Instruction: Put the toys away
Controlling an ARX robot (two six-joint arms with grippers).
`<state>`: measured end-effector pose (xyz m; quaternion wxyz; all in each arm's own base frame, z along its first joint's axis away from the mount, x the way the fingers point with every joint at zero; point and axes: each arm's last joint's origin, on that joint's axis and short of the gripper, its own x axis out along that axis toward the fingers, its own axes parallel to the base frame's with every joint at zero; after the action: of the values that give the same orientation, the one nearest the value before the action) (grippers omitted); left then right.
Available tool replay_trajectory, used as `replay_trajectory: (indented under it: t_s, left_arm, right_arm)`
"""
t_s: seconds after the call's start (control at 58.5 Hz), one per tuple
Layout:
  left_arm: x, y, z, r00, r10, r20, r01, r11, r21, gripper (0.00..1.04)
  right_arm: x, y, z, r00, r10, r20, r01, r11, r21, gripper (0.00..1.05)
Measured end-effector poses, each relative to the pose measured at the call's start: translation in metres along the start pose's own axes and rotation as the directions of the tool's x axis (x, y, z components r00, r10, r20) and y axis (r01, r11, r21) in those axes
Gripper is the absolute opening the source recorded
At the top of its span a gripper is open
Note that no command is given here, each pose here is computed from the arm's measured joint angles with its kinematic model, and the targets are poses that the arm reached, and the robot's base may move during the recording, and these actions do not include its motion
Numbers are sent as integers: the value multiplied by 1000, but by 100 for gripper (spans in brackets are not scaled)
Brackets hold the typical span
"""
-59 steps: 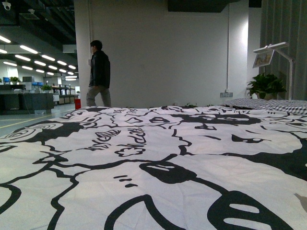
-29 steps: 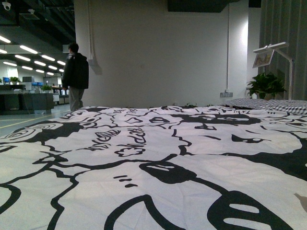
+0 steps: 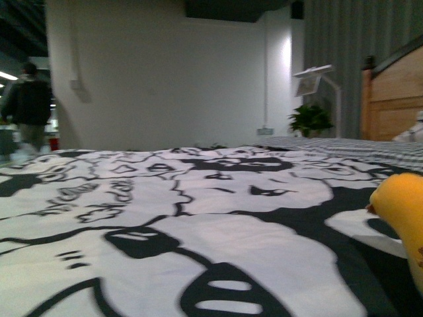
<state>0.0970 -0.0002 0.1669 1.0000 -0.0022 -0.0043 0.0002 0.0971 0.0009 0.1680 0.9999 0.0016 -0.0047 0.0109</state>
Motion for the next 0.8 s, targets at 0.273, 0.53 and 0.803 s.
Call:
replay_trajectory:
  t_s: [0.273,0.53,0.803]
  left_arm:
    - [0,0,0,1000,0,-1,0,1000,0,98]
    - [0,0,0,1000,0,-1,0,1000,0,98]
    - [0,0,0,1000,-1,-1,1,1000,0,98]
  right_arm:
    - [0,-1,0,1000,-31,-4,31,1000,0,7]
    - [0,-1,0,1000,-23,-5,23,1000,0,7]
    - [0,-1,0,1000,-21,-5,21,1000,0,7]
